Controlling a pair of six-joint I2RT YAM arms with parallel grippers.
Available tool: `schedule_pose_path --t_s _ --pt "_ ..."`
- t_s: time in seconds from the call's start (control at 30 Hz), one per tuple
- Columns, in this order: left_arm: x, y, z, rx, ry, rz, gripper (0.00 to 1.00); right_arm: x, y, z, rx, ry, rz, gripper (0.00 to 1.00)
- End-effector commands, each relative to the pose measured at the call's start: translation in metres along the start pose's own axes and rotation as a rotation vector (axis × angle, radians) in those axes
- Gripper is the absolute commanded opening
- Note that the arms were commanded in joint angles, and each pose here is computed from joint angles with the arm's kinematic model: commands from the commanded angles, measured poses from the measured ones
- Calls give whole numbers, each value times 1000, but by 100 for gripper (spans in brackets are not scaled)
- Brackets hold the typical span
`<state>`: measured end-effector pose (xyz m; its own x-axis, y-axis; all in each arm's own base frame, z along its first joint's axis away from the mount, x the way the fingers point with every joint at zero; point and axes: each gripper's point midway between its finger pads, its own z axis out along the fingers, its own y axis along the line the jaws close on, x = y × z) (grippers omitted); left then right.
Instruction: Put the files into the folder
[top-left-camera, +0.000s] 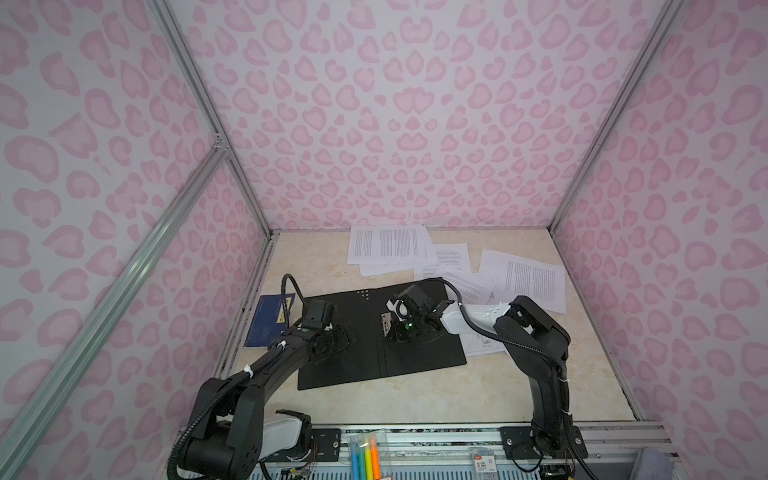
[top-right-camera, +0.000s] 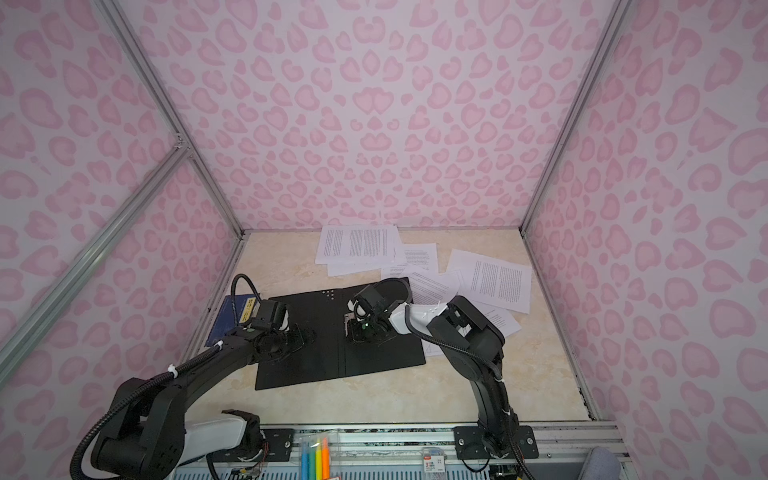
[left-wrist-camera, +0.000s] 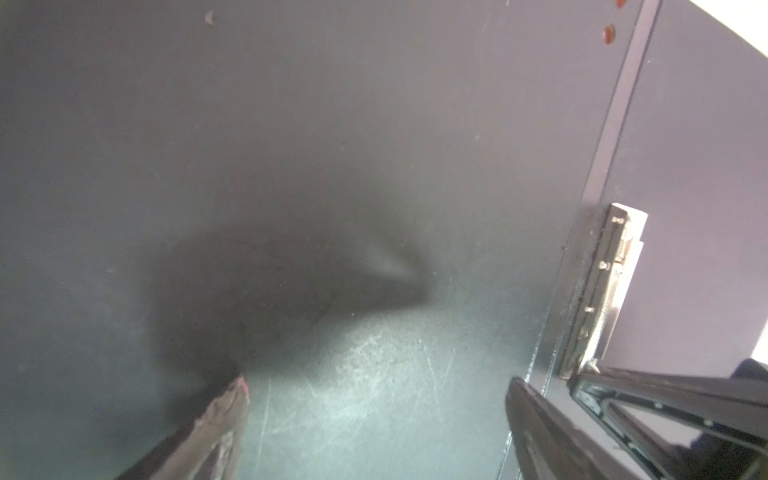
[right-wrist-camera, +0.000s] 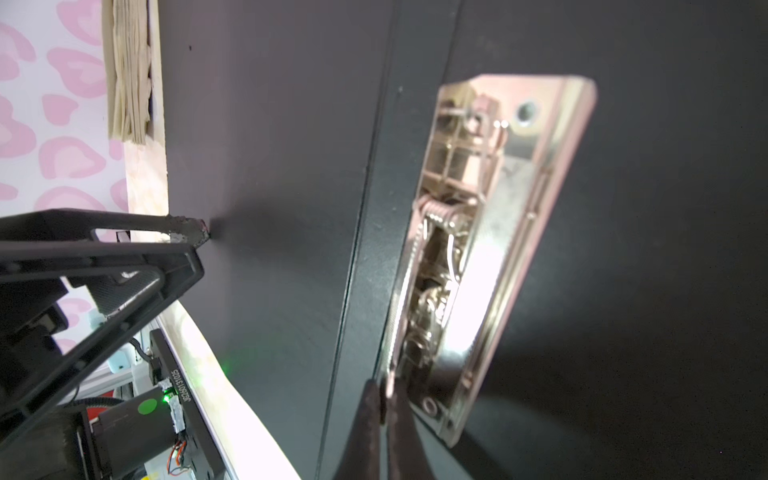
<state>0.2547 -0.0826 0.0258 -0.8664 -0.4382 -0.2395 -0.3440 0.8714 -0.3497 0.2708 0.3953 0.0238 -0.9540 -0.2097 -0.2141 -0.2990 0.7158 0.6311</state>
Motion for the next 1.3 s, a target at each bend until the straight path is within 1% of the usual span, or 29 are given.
schedule_pose_path --t_s 0.0,0.17,0.27,0.3,0.33,0.43,0.47,0.53,0.57,0.63,0.67,0.77,0.83,0.9,1.0,1.07,1.17,1.27 --pt "22 25 5 -104 74 -37 98 3 -16 2 42 -6 47 0" --pt "19 27 6 -113 59 -61 98 8 -54 3 77 -38 207 0" --pt "20 30 8 -122 63 -66 98 8 -64 2 94 -66 259 0" --pt "21 30 9 -124 64 -67 98 7 -65 2 95 -71 261 0" --pt "22 31 9 -125 67 -66 98 4 -57 1 64 -76 252 0" --pt "22 30 9 -121 71 -62 98 -6 -18 -6 -86 -85 180 1" --pt "22 30 9 -121 73 -59 98 -8 -4 -11 -116 -85 142 11" --pt "22 29 9 -120 76 -57 98 -11 21 -26 -164 -116 70 26" --pt "22 28 9 -115 76 -57 98 -13 30 -36 -175 -140 43 31" --pt "21 26 8 -104 75 -55 98 -14 32 -51 -145 -177 27 35" --pt "21 25 8 -100 74 -53 98 -13 26 -56 -110 -185 28 35" --pt "19 23 7 -96 71 -47 98 -6 8 -54 -19 -164 31 26" --pt "19 22 7 -94 75 -43 98 -1 -2 -49 2 -138 42 20" --pt "19 20 7 -82 82 -34 98 3 -10 -45 18 -133 53 18" --pt "20 13 4 -51 88 -20 98 3 -21 -46 50 -141 62 18" --pt "18 5 0 -17 90 -3 98 2 -28 -53 45 -162 83 23" --pt "18 -12 -5 61 98 30 98 -1 -39 -65 57 -180 92 35" --pt "15 -40 -19 143 80 102 98 -7 -57 -86 100 -219 101 45"
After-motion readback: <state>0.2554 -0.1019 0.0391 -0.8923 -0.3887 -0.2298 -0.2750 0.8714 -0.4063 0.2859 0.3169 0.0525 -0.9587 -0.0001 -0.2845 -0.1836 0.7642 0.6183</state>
